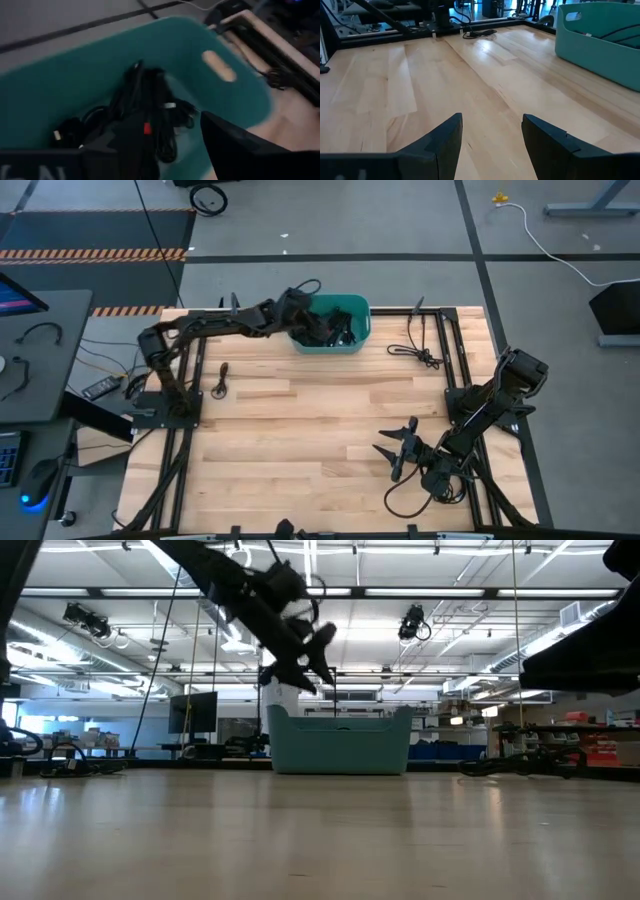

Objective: Pick and place USB-C Cables
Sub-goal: Put the top left black charger cable into the blue bin

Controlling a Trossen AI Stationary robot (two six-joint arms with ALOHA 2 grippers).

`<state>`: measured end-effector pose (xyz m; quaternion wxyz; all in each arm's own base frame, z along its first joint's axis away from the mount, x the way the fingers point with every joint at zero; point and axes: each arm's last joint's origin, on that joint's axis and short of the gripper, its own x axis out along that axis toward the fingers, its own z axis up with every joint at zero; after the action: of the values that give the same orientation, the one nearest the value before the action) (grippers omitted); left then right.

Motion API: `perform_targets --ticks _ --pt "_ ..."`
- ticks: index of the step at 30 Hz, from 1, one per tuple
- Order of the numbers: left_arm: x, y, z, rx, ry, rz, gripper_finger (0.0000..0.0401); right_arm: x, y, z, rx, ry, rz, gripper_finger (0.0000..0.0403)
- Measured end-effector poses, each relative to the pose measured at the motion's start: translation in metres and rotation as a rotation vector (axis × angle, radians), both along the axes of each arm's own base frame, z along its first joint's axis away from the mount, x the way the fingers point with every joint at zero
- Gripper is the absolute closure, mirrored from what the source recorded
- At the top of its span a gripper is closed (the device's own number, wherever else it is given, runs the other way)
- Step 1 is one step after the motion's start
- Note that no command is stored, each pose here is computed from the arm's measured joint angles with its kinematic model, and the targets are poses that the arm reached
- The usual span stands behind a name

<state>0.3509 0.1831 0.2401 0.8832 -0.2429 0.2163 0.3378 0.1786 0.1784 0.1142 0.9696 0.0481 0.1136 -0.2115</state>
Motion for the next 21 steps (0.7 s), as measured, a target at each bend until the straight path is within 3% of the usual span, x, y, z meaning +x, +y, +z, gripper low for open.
perform_targets --ticks 5,11,16,21 --pt "-0.022 -0.038 0.044 0.091 0.095 -0.162 0.0201 0.0 0.0 -0.001 0.013 0.011 0.011 0.0192" --pt "-0.07 -0.105 0.062 0.064 0.454 -0.244 0.0232 0.0 0.0 -0.001 0.017 0.007 0.007 0.0192" --pt "-0.103 -0.142 0.05 -0.075 0.727 -0.144 0.0254 0.002 -0.002 -0.001 0.016 0.003 -0.009 0.0192" --pt "-0.123 -0.157 0.018 -0.145 0.863 0.028 0.026 0.003 -0.004 0.0 0.016 0.002 -0.017 0.0192"
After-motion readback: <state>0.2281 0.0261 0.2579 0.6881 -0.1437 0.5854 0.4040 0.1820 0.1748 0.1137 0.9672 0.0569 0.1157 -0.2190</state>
